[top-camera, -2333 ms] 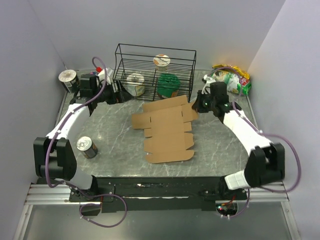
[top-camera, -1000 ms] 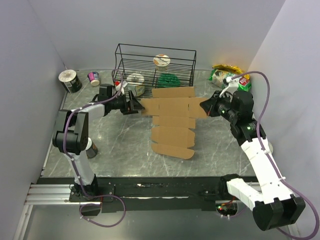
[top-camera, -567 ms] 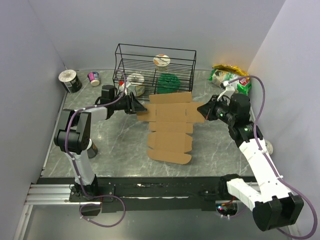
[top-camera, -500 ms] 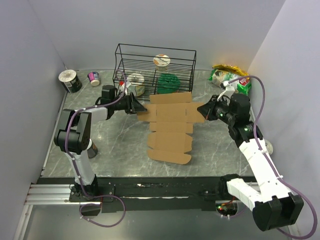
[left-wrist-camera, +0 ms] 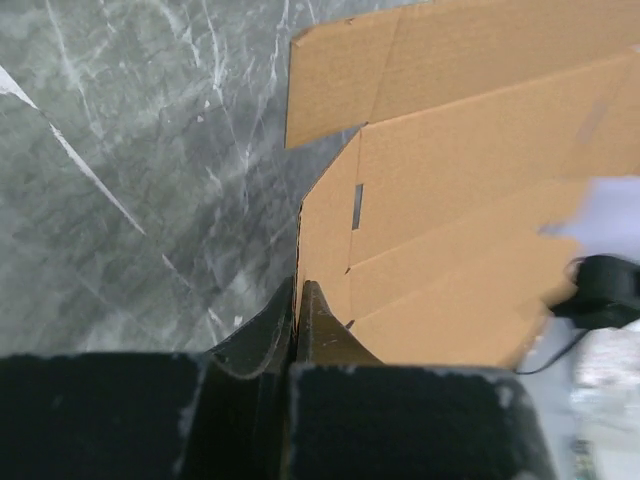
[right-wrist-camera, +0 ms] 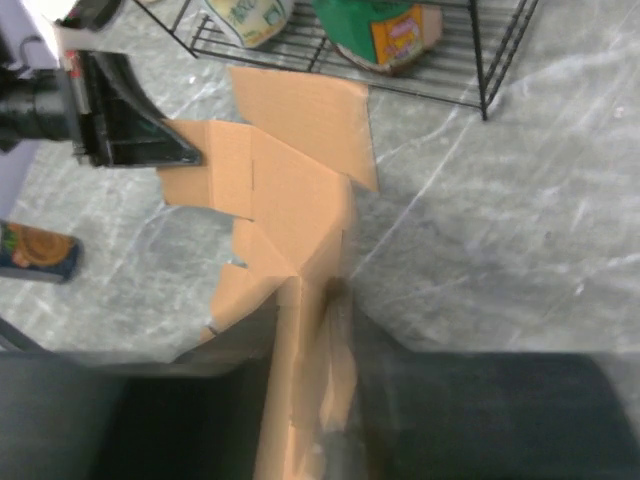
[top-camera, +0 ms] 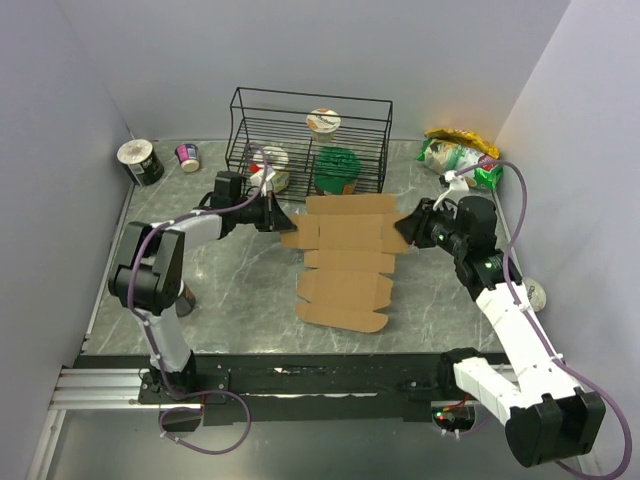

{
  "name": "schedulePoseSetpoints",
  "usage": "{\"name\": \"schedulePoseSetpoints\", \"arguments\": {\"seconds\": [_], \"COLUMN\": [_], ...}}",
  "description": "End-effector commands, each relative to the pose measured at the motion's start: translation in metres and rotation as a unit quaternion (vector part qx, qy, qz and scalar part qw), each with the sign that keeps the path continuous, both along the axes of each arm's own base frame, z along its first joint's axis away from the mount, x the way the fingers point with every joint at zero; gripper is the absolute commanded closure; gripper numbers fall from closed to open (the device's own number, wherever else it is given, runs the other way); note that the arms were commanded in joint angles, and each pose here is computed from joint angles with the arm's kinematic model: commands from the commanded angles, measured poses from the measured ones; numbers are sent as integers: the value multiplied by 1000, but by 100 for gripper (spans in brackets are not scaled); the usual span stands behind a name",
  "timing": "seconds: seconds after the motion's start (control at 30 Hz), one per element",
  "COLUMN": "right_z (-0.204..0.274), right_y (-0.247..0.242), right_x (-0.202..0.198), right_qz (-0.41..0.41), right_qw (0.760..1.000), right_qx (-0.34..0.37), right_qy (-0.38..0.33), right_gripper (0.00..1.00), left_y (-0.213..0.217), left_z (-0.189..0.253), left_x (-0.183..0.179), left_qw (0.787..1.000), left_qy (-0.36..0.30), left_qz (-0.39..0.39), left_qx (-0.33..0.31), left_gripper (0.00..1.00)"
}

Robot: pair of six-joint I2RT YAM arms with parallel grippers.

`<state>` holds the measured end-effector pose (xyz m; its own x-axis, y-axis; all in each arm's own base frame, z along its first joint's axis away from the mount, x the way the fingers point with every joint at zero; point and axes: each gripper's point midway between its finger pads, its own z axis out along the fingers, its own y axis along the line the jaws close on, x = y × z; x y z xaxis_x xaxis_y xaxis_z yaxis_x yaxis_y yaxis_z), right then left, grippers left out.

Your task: Fold the paper box

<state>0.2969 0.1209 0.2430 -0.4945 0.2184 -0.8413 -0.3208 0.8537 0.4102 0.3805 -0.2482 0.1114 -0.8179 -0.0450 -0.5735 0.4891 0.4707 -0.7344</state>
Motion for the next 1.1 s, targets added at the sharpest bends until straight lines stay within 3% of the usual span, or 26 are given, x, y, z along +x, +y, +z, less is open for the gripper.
{"name": "schedulePoseSetpoints", "arguments": {"seconds": [0.0, 0.07, 0.17, 0.27, 0.47, 0.63, 0.9, 1.07], "right_z": [1, 1, 12, 30, 50, 62, 19, -5], "right_y": [-9, -12, -14, -9, 17, 38, 73, 84], "right_x": [5, 5, 2, 0, 12, 14, 20, 31], "right_qz": [-29, -39, -33, -3, 114, 204, 295, 306], "right_qw": [999, 999, 999, 996, 981, 953, 927, 921], "right_qx": [-3, -6, -17, -29, -74, -114, -159, -184], "right_qy": [-13, -7, -34, -84, -137, -195, -170, -155], "right_gripper": [40, 21, 8, 4, 5, 7, 12, 14], "left_y": [7, 11, 7, 5, 1, 2, 0, -1], "left_z": [54, 56, 76, 88, 94, 100, 113, 116], "left_x": [5, 0, -20, -35, -56, -59, -65, -68], "left_qw": [987, 978, 959, 942, 933, 929, 926, 926], "left_qy": [-143, -180, -254, -306, -319, -325, -336, -338], "left_qz": [8, 10, -20, -46, -98, -106, -113, -117], "left_qx": [70, 106, 121, 131, 138, 142, 128, 121], "left_gripper": [99, 99, 99, 99, 99, 99, 99, 99]}}
